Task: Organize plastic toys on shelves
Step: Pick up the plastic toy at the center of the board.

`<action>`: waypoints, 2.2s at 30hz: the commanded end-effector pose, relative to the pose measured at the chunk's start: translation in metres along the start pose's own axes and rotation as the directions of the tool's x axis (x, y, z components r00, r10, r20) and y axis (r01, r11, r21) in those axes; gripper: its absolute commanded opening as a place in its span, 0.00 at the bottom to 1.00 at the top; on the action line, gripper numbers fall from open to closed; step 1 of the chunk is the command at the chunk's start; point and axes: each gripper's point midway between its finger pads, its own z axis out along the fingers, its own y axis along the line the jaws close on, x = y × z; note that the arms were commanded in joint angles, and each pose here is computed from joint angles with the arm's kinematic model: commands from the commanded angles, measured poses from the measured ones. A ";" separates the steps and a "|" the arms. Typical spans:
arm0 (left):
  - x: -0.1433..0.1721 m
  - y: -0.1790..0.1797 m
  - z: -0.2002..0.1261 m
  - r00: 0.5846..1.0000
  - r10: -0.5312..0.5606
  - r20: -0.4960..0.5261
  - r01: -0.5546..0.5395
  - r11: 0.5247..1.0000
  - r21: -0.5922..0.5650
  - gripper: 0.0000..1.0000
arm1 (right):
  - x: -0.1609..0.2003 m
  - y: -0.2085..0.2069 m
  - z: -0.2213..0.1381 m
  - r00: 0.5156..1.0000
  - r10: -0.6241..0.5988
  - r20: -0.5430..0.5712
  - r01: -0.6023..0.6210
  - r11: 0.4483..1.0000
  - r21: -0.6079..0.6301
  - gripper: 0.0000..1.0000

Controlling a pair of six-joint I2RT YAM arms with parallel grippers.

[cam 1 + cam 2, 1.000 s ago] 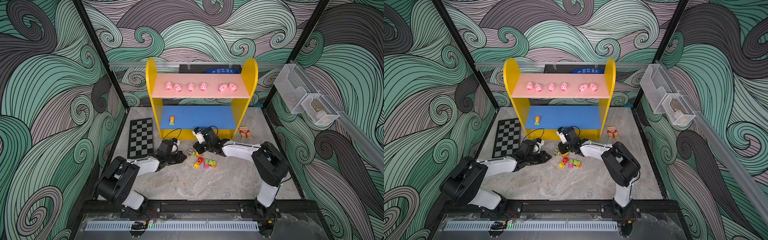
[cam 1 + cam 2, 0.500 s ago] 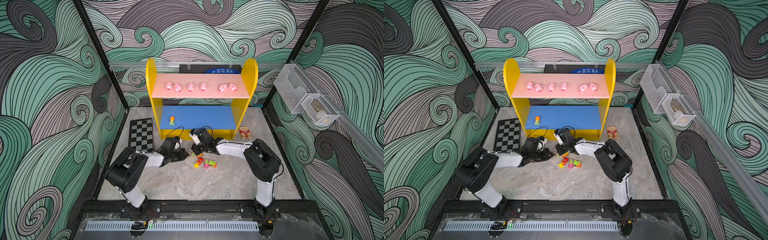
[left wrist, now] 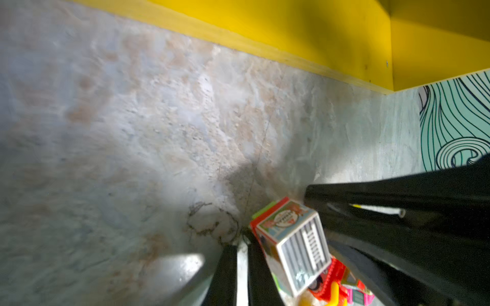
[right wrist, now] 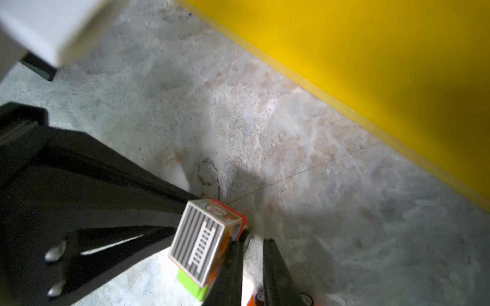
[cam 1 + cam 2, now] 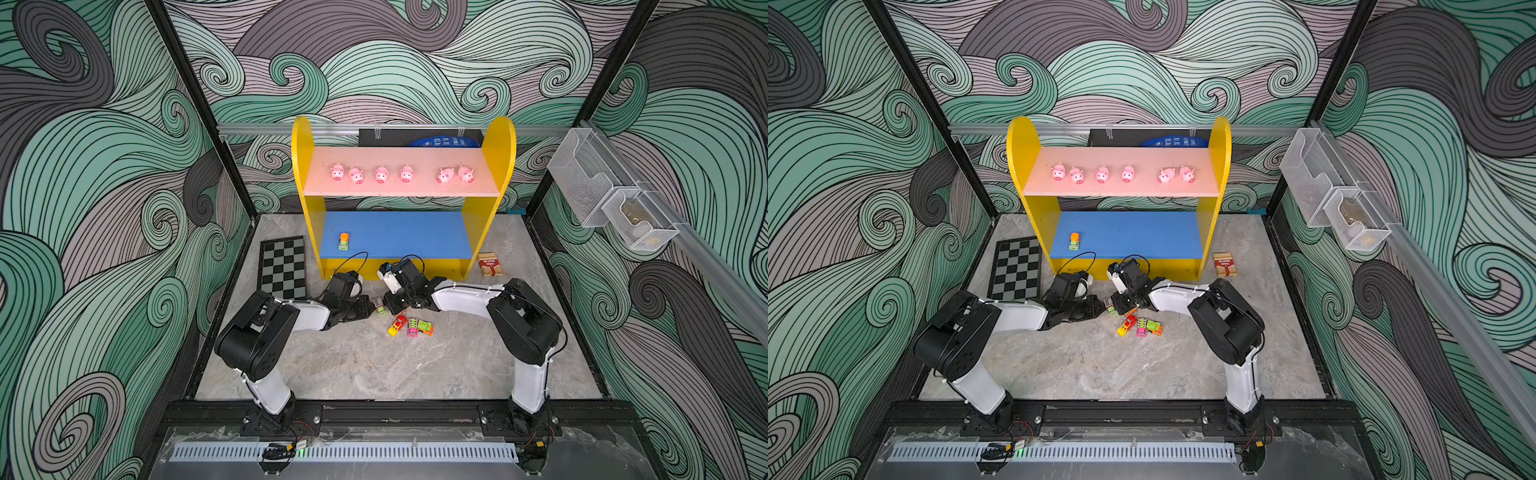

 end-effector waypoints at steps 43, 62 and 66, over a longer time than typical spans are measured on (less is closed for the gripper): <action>-0.013 -0.035 -0.006 0.957 0.283 0.061 -0.250 0.915 -0.318 0.59 | 0.009 -0.068 -0.116 0.910 0.286 0.300 -0.291 0.956 -0.028 0.45; -0.007 -0.012 -0.004 0.937 0.350 0.003 -0.316 0.850 -0.421 0.39 | 0.015 -0.069 -0.112 0.913 0.292 0.285 -0.296 0.955 -0.030 0.47; -0.003 -0.014 0.000 0.935 0.354 -0.005 -0.327 0.859 -0.394 0.40 | 0.016 -0.070 -0.112 0.913 0.293 0.284 -0.297 0.955 -0.029 0.47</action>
